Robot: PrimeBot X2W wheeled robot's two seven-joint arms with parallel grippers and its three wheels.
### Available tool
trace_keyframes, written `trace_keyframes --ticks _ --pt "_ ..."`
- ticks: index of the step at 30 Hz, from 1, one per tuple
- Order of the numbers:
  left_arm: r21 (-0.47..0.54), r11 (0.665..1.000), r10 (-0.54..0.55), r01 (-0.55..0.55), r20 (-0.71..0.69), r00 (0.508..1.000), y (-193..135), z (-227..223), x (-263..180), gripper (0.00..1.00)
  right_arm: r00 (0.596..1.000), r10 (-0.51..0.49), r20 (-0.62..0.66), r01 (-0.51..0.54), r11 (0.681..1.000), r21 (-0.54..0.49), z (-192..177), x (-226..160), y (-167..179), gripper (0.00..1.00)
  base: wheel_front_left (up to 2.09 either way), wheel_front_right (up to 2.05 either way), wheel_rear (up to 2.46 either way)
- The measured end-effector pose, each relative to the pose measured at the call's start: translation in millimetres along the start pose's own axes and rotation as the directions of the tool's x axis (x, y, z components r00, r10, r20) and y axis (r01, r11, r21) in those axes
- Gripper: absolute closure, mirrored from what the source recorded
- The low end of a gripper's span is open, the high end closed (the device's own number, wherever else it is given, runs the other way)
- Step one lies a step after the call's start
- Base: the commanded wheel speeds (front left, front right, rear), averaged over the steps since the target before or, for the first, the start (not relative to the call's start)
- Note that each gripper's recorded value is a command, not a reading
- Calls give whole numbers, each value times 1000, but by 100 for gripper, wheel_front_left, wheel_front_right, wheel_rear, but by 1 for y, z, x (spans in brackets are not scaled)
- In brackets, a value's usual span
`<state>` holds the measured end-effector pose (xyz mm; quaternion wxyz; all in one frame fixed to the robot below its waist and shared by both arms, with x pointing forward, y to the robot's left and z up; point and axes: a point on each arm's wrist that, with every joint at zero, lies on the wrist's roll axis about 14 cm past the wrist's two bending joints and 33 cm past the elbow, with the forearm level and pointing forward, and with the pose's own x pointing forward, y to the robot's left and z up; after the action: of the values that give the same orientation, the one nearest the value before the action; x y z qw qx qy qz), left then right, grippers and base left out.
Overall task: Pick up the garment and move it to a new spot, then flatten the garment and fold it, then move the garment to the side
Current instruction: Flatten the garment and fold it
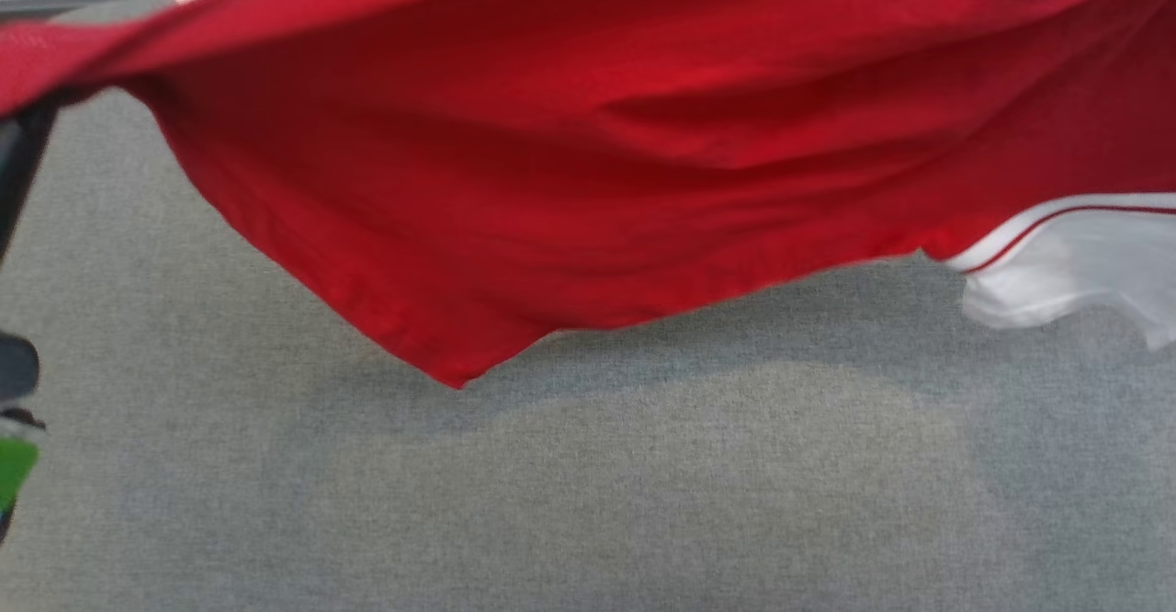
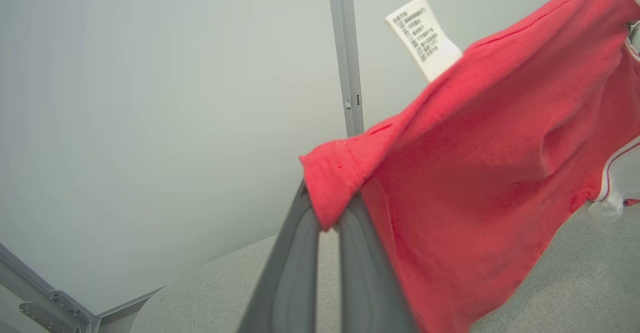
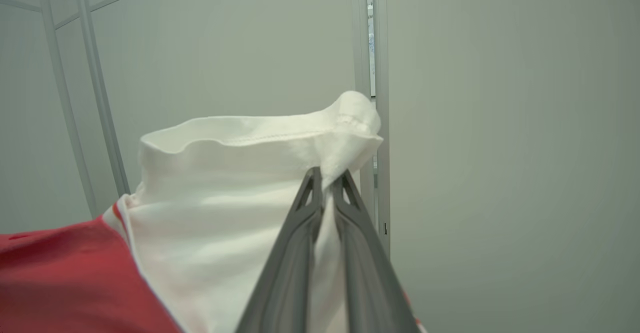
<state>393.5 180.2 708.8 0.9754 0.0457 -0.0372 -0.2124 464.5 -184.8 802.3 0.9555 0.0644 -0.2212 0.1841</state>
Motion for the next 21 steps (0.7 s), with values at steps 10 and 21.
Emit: trace_keyframes --ticks 10,21 --pt "-18 999 -39 38 -66 997 39 -45 123 100 981 -63 -183 69 997 28 -111 60 -24 100 0 0 0" --pt "51 997 57 -65 141 988 78 -61 263 100 976 -201 88 204 979 -26 -146 171 -54 100 0 0 0"
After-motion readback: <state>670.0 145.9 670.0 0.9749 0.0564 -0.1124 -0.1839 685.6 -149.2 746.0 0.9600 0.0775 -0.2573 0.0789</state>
